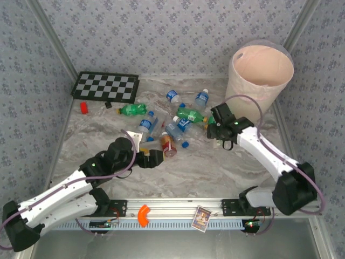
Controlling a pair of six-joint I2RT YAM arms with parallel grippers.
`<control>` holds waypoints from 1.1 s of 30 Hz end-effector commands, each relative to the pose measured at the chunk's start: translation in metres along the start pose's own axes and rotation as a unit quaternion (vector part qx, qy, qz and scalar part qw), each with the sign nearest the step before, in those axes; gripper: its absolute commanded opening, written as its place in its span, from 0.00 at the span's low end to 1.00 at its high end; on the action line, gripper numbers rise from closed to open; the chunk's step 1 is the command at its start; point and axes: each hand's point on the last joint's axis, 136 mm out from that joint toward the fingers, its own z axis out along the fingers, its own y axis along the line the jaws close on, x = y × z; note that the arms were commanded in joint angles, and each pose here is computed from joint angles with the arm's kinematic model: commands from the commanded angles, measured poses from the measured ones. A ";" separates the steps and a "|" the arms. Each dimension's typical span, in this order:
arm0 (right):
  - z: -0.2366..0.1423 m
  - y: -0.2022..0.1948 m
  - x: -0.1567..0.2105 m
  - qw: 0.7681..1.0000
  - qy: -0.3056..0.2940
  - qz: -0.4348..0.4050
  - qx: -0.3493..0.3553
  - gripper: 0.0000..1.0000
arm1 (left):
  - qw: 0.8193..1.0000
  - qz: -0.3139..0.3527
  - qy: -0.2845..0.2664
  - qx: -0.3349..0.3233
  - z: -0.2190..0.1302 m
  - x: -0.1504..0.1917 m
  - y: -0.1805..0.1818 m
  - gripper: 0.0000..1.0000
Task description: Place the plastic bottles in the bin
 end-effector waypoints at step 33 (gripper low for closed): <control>-0.128 -0.147 -0.305 0.930 -0.277 0.236 0.051 0.57 | 0.981 0.008 -0.191 -0.022 -0.107 -0.067 -0.003 1.00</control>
